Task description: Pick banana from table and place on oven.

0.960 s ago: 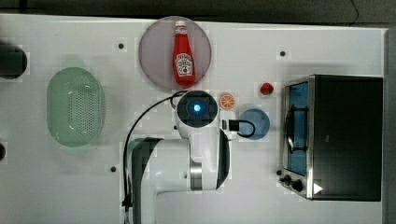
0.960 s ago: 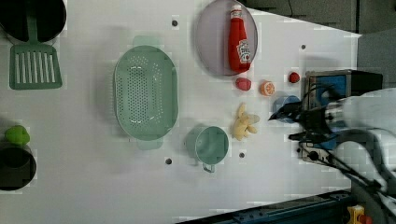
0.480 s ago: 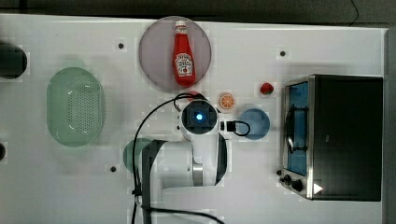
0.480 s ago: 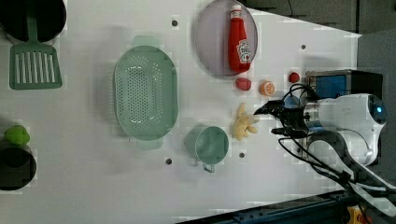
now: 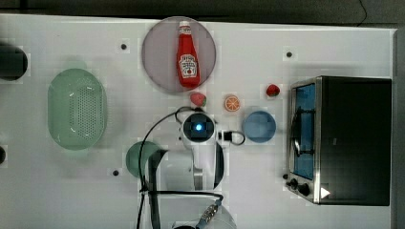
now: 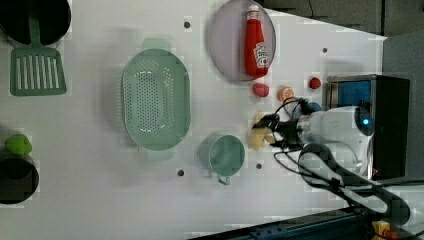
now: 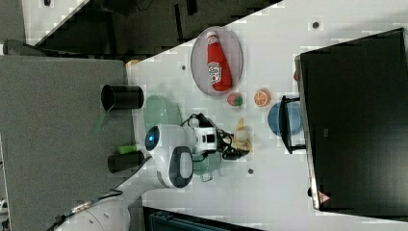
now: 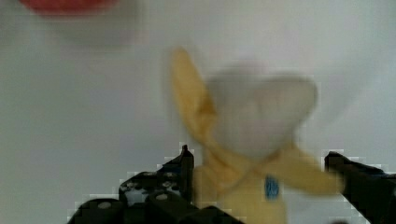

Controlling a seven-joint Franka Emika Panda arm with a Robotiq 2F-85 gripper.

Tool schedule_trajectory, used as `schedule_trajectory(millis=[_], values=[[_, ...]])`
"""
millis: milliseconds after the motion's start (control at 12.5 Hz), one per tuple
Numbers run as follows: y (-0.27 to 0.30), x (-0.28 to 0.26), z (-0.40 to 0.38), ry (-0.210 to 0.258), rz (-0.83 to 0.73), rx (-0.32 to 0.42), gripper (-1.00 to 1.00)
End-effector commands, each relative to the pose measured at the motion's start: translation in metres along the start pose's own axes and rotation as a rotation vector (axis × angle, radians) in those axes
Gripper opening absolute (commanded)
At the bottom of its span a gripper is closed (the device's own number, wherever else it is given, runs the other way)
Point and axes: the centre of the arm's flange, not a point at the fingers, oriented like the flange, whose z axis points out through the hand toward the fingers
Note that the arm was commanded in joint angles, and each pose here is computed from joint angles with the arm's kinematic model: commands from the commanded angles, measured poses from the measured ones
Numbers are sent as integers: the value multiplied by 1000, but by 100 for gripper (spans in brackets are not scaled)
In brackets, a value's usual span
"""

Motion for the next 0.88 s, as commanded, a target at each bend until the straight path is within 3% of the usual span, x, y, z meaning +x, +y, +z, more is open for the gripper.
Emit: schedule_trajectory(millis=[80, 480, 640, 880], values=[[-11, -1, -19, 40, -18, 49, 70], [-13, 2, -22, 58, -13, 69, -48], [-15, 4, -31, 71, -9, 83, -50], [-17, 6, -87, 138, -8, 140, -50]])
